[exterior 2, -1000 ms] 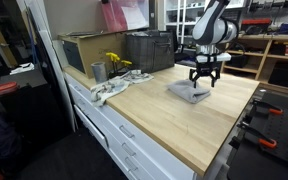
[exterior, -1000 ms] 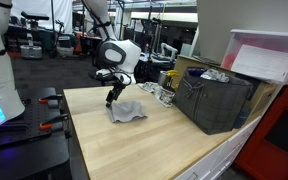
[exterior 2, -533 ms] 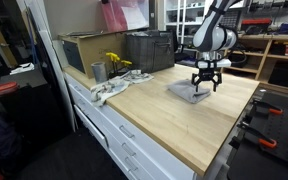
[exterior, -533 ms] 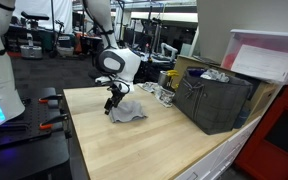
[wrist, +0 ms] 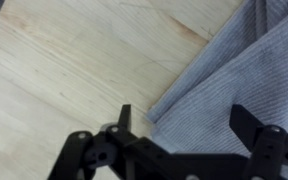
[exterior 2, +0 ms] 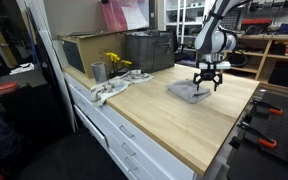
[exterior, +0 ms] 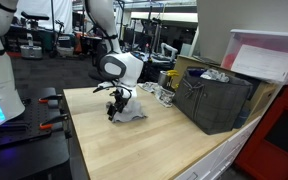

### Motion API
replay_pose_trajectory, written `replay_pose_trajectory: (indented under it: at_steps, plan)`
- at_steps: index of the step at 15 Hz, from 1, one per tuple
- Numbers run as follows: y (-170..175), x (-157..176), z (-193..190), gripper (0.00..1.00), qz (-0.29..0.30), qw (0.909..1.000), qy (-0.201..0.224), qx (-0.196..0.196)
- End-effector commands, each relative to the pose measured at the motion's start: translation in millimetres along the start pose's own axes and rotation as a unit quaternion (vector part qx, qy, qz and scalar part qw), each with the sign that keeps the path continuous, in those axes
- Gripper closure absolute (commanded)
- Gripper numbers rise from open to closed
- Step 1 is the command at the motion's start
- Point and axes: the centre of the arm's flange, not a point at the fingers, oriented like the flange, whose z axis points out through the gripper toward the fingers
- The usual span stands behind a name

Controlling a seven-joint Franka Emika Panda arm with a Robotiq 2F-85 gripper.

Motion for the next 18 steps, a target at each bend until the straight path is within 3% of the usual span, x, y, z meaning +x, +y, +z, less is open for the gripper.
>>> replay_pose_trajectory:
  at_steps: [1,10,18]
  plan:
    - [4,13,5,0.28,0.022,0.9997,0.008,0.010]
    - [5,10,-11,0.97,0.027,0.9993,0.021,0.017]
    - [20,11,-52,0.99,0.012,0.9983,0.052,0.020]
